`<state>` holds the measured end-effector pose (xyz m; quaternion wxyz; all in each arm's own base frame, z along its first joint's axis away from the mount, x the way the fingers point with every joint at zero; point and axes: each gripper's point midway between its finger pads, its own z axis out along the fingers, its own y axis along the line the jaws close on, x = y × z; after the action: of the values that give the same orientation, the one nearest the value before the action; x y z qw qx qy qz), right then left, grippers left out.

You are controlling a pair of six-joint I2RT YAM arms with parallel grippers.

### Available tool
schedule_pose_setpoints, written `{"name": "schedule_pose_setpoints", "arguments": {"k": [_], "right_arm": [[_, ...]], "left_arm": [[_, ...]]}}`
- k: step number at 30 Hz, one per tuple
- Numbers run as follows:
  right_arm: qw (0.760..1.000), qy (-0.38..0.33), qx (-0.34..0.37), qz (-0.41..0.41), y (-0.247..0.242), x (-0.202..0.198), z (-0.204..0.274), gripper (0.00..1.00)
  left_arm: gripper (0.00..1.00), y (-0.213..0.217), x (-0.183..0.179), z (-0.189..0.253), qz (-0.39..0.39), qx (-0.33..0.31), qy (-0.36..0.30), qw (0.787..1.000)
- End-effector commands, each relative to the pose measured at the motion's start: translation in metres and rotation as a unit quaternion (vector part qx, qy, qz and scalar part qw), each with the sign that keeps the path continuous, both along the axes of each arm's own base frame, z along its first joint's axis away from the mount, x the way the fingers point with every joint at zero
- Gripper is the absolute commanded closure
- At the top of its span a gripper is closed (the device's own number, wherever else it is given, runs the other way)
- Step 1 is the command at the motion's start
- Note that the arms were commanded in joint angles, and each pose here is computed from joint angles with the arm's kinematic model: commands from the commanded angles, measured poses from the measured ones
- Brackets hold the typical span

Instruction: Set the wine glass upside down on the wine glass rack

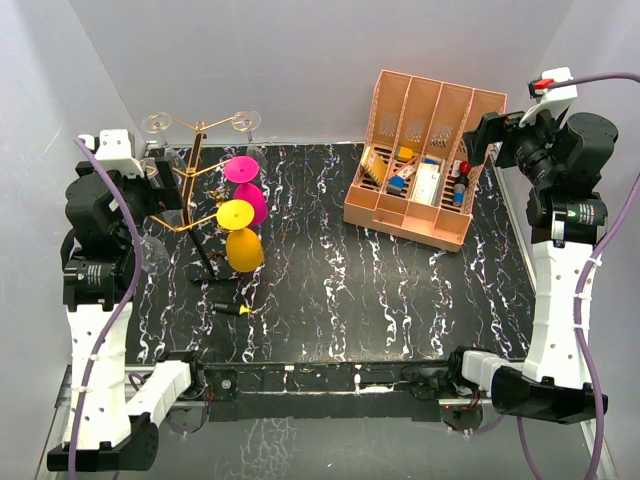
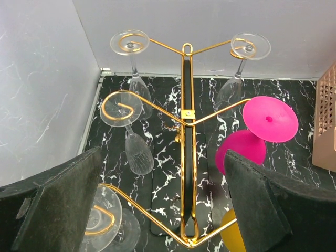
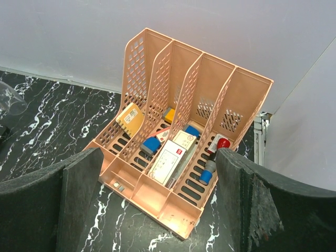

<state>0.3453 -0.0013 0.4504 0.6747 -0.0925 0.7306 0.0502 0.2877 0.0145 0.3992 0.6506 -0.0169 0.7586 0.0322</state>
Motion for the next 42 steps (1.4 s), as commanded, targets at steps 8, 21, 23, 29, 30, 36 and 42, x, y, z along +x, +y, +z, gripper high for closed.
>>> {"name": "schedule_pose_setpoints", "arguments": {"k": [8,21,23,29,30,36,42], "right_arm": [[0.999,-0.031,-0.014,-0.006,-0.002,-0.007,0.018,0.01],[0.999,-0.029,-0.012,-0.007,-0.003,-0.005,0.015,0.01],[1.000,-0.026,-0.011,-0.006,-0.003,-0.003,0.013,0.01],[1.000,-0.019,-0.006,-0.002,-0.002,0.002,0.008,0.01],[1.000,-0.018,-0.005,-0.002,-0.002,0.003,0.007,0.02],[1.000,-0.011,0.001,0.001,-0.002,0.009,-0.001,0.02],[1.000,-0.006,0.005,0.003,-0.001,0.012,-0.006,0.02]], "left_arm": [[0.03,-0.003,-0.009,0.021,-0.006,-0.008,-0.017,1.000],[0.03,0.002,-0.009,0.021,0.008,-0.007,-0.018,1.000],[0.03,0.003,-0.007,0.020,0.011,-0.007,-0.016,1.000],[0.03,0.003,-0.002,0.018,0.012,-0.007,-0.010,1.000],[0.03,0.003,-0.002,0.018,0.012,-0.007,-0.010,1.000],[0.03,0.006,0.000,0.016,0.019,-0.004,-0.008,1.000],[0.03,0.006,0.001,0.016,0.020,-0.003,-0.009,1.000]]}}
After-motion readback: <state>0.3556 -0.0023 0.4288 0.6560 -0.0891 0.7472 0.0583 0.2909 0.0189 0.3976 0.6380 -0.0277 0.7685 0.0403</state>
